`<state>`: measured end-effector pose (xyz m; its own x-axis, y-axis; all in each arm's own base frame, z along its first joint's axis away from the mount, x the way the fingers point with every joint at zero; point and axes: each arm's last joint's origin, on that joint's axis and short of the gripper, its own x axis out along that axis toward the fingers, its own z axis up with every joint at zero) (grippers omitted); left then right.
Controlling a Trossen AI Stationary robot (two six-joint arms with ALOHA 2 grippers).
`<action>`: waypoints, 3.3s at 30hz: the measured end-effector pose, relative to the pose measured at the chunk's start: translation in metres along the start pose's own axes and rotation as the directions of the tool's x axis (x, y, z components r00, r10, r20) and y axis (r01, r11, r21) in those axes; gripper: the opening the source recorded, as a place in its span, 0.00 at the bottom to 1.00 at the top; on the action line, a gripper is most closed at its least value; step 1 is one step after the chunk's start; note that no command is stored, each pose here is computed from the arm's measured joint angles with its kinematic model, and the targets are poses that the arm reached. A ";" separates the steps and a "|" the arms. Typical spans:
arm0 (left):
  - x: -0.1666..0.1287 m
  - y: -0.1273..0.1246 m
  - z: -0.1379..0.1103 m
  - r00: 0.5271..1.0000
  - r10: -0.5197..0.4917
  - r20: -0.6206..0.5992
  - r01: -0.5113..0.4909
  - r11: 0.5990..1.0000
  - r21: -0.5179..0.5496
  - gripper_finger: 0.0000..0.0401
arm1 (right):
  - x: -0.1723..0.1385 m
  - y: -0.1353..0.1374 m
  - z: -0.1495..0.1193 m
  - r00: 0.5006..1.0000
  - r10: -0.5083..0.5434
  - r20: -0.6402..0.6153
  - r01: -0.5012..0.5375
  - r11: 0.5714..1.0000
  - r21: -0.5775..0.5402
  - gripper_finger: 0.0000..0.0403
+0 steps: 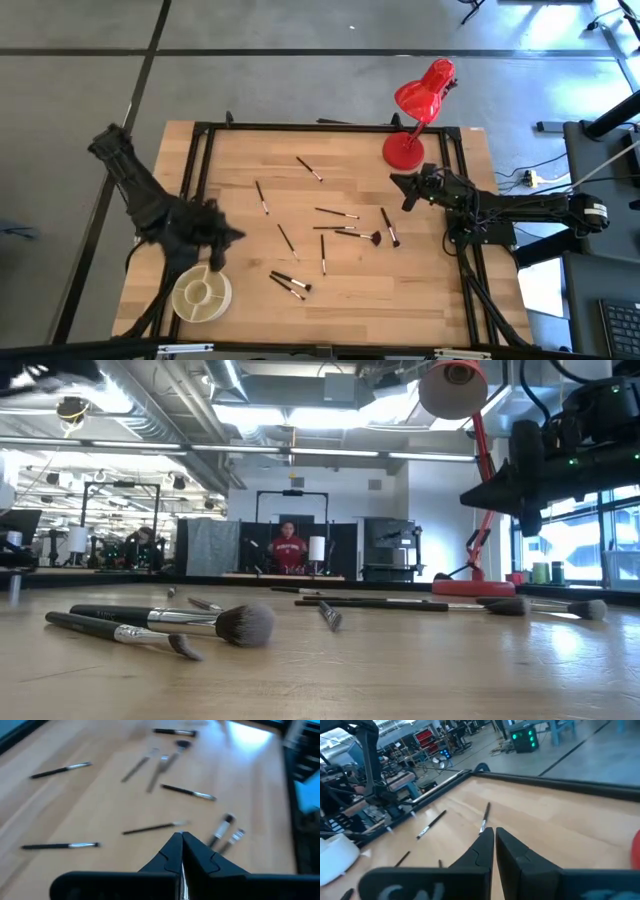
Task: Pick & Place Makeup Brushes
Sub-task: Put the black eyeshadow brush into the makeup organizer
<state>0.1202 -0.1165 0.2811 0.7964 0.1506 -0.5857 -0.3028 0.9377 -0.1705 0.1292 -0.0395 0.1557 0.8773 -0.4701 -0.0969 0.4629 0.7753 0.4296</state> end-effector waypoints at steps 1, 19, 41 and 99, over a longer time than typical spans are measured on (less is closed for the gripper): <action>-0.004 -0.004 -0.005 1.000 -0.022 0.003 0.022 1.000 0.013 0.01 | 0.000 0.000 0.000 1.000 0.008 -0.007 -0.008 1.000 0.004 0.05; -0.034 -0.047 -0.075 0.982 -0.169 0.086 0.168 0.986 0.013 0.01 | -0.002 0.005 -0.005 0.998 0.041 -0.040 -0.040 0.999 0.033 0.05; -0.035 -0.051 -0.089 0.980 -0.182 -0.078 0.178 0.982 -0.058 0.03 | -0.001 0.004 -0.004 1.000 -0.005 -0.013 0.005 1.000 0.029 0.05; 0.298 0.169 0.079 0.970 0.216 -0.110 -0.118 0.817 0.564 0.29 | 0.053 0.048 0.023 0.837 -0.088 -0.540 -0.086 0.953 -0.289 0.05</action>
<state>0.3482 0.1115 0.1403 0.6495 0.3141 -0.6924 -0.0457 0.9252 0.3768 0.1948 -0.0369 0.1921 0.7622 -0.2341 -0.6036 0.4022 0.9018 0.1582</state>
